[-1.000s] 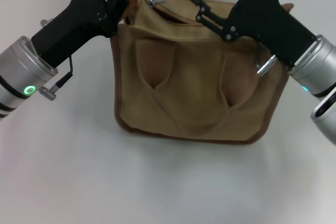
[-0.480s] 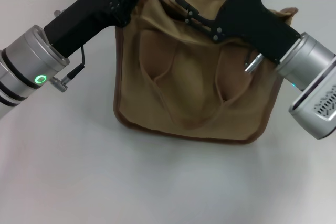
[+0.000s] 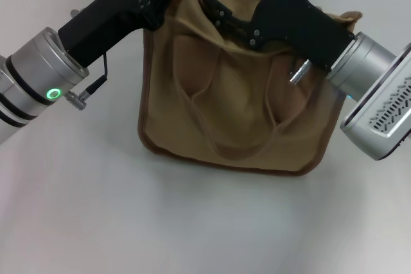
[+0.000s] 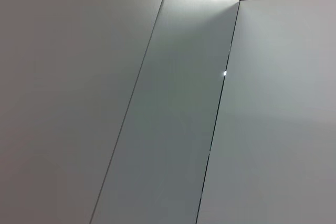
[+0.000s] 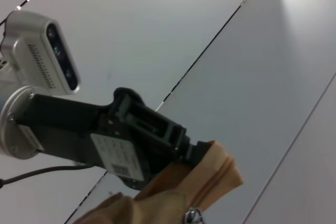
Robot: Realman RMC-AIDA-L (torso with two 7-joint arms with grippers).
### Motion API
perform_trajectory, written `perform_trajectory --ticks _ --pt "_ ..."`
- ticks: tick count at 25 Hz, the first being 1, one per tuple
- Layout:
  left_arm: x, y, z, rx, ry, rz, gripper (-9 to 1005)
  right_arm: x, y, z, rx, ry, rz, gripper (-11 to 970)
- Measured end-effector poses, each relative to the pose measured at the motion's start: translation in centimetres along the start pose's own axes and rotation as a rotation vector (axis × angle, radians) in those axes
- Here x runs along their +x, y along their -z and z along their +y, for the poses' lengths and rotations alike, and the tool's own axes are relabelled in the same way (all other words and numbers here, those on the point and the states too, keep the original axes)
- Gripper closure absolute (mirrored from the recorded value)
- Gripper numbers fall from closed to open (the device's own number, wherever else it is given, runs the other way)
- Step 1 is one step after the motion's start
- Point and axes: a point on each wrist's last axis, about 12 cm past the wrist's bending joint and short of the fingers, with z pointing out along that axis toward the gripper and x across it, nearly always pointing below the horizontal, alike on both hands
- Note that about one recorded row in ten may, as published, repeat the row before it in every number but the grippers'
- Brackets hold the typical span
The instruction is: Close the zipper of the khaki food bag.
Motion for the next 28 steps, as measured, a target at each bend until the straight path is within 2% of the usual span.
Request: perform_trajectory --ticks 4,12,22,28 --pt "-0.05 -0.18 -0.01 0.006 0.0 -0.001 975 -0.09 -0.47 0.37 -0.05 0.007 -0.008 208" --pt "-0.08 -0.28 0.01 0.008 -0.001 -0.002 975 0.04 -0.95 0.02 -0.032 0.001 0.005 211" --pt "-0.07 -0.35 0.04 0.007 -0.002 0.0 976 0.19 -0.97 0.41 -0.066 0.011 0.018 317" --pt "-0.1 -0.43 0.06 0.008 -0.002 -0.001 975 0.24 -0.93 0.47 -0.072 0.012 0.022 432"
